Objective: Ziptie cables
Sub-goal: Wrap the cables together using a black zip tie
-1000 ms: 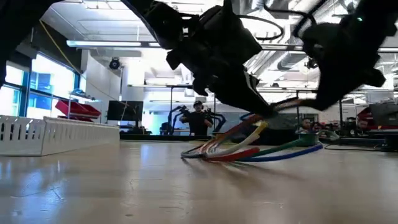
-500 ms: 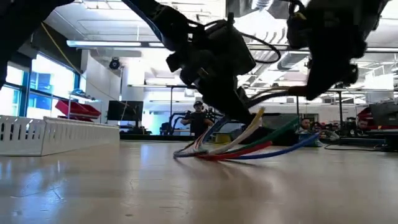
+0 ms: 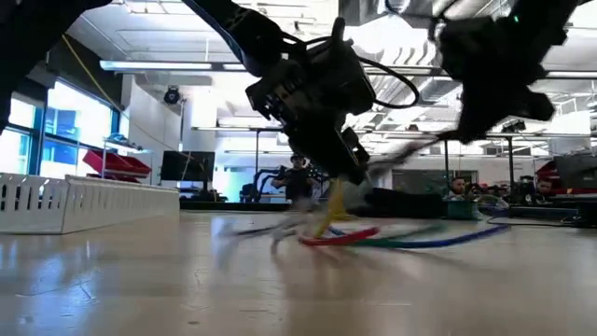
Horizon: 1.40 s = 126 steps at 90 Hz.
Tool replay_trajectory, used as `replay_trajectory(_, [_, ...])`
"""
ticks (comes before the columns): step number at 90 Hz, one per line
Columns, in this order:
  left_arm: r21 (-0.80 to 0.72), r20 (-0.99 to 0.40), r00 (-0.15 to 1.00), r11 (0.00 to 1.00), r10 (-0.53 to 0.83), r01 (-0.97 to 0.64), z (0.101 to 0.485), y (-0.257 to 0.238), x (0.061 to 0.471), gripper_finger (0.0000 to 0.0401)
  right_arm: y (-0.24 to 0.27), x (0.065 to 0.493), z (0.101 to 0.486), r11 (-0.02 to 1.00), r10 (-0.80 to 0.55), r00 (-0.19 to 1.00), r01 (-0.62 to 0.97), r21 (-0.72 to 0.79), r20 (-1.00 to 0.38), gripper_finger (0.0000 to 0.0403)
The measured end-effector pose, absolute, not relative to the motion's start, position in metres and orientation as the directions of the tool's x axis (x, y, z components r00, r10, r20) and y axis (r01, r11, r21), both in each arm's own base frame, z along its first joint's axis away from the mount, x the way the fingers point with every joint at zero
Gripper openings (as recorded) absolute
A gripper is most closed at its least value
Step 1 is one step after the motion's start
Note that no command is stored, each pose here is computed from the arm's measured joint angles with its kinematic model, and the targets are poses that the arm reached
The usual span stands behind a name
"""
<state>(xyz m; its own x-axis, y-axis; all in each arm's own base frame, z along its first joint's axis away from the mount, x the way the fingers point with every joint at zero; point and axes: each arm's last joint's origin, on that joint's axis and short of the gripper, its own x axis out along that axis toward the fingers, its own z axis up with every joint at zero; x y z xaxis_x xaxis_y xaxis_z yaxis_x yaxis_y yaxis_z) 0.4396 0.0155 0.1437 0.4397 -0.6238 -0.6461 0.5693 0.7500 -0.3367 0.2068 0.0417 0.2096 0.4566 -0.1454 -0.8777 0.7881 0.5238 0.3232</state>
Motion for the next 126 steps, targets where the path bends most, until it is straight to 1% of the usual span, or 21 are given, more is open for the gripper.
replay_trajectory(9, [-0.342,-0.644,0.437,0.747,-0.628,0.57,0.144,0.015,0.439,0.0,0.041,0.2,0.192,0.518,-0.106,0.418,0.798,0.309,-0.902,0.0013])
replay_trajectory(17, [-0.34,-0.642,0.44,0.748,-0.627,0.57,0.144,0.015,0.44,0.0,0.041,0.199,0.181,0.503,-0.09,0.446,0.792,0.346,-0.891,0.0014])
replay_trajectory(21, [-0.342,-0.639,0.445,0.751,-0.627,0.565,0.144,0.016,0.44,0.0,0.041,0.198,0.176,0.495,-0.087,0.455,0.792,0.357,-0.886,0.0023])
replay_trajectory(28, [-0.346,-0.635,0.453,0.755,-0.626,0.557,0.145,0.016,0.441,0.0,0.04,0.197,0.171,0.494,-0.088,0.458,0.791,0.36,-0.885,0.0054])
replay_trajectory(43, [-0.401,-0.628,0.466,0.772,-0.624,0.494,0.145,0.024,0.441,0.0,0.039,0.194,0.169,0.517,-0.108,0.436,0.792,0.324,-0.894,0.0145])
replay_trajectory(53, [-0.448,-0.624,0.473,0.781,-0.621,0.434,0.145,0.032,0.44,0.0,0.041,0.193,0.178,0.592,-0.058,0.468,0.727,0.347,-0.882,0.0196])
replay_trajectory(62, [-0.531,-0.588,0.468,0.751,-0.66,0.393,0.146,0.039,0.439,0.0,0.048,0.198,0.199,0.696,-0.037,0.556,0.611,0.378,-0.83,0.0216])
replay_trajectory(70, [-0.61,-0.548,0.465,0.713,-0.695,0.347,0.148,0.045,0.438,0.0,0.057,0.205,0.216,0.792,-0.016,0.63,0.482,0.375,-0.776,0.0217])
replay_trajectory(79, [-0.67,-0.508,0.481,0.679,-0.715,0.3,0.15,0.051,0.44,0.0,0.069,0.214,0.217,0.896,0.032,0.686,0.303,0.325,-0.727,0.0206])
replay_trajectory(85, [-0.703,-0.488,0.502,0.662,-0.714,0.258,0.153,0.055,0.442,0.0,0.075,0.223,0.213,0.943,0.028,0.705,0.217,0.252,-0.709,0.0195])
replay_trajectory(90, [-0.727,-0.474,0.523,0.65,-0.709,0.222,0.155,0.058,0.444,0.0,0.076,0.228,0.205,0.971,-0.013,0.699,0.178,0.157,-0.715,0.0185])
replay_trajectory(100, [-0.752,-0.453,0.549,0.632,-0.702,0.188,0.157,0.06,0.447,0.0,0.078,0.243,0.198,0.989,-0.127,0.709,0.145,-0.032,-0.694,0.0162])
replay_trajectory(107, [-0.753,-0.455,0.56,0.635,-0.693,0.175,0.158,0.06,0.448,0.0,0.077,0.252,0.195,0.985,-0.173,0.701,0.134,-0.11,-0.692,0.0149])
replay_trajectory(114, [-0.76,-0.459,0.56,0.631,-0.69,0.155,0.158,0.06,0.448,0.0,0.076,0.256,0.191,0.983,-0.185,0.685,0.124,-0.138,-0.704,0.0138])
replay_trajectory(126, [-0.761,-0.464,0.568,0.634,-0.68,0.137,0.158,0.06,0.449,0.0,0.073,0.261,0.188,0.98,-0.199,0.679,0.136,-0.145,-0.706,0.0122])
